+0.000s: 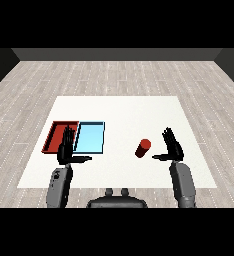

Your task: Pick the red can and put it in the red box

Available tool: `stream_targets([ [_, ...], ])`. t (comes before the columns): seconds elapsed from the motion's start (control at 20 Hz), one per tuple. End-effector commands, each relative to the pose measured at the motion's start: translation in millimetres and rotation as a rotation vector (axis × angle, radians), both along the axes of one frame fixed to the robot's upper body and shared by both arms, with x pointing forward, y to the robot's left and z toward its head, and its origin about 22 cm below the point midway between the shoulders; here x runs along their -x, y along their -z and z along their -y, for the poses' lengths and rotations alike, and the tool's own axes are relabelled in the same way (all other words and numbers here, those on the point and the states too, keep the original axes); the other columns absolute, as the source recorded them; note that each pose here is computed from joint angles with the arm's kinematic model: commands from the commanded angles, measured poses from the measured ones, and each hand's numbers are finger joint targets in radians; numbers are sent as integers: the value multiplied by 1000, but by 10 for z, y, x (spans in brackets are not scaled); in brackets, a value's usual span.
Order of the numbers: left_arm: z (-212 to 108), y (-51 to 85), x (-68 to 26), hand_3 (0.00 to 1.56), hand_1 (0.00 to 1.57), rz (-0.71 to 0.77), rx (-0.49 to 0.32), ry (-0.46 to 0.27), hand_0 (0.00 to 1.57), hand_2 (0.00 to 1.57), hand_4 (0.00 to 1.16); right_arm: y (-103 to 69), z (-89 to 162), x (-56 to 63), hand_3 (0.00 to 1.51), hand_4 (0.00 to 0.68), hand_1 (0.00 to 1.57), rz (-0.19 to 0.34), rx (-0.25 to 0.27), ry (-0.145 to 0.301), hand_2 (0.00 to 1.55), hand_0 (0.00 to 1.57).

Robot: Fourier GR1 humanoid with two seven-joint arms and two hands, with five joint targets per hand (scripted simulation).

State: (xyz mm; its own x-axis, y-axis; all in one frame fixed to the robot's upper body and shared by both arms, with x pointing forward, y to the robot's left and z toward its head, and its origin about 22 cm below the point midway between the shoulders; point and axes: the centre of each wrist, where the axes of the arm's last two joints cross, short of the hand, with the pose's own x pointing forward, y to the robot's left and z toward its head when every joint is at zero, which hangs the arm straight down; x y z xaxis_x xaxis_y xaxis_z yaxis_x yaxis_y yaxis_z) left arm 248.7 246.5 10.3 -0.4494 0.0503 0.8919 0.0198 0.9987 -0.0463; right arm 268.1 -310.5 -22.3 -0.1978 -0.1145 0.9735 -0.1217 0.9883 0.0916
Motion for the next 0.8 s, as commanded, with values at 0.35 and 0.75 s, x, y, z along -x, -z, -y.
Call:
stream_targets([
  [0.35,-61,-109,211,0,0,-3,21,5,0,0,0,316,-479,-121,0,0,0,-57,-67,-60,0,0],
  [0.75,-94,-280,109,0,0,-5,21,2,0,0,0,589,-267,-177,0,0,0,-87,-68,-68,0,0],
])
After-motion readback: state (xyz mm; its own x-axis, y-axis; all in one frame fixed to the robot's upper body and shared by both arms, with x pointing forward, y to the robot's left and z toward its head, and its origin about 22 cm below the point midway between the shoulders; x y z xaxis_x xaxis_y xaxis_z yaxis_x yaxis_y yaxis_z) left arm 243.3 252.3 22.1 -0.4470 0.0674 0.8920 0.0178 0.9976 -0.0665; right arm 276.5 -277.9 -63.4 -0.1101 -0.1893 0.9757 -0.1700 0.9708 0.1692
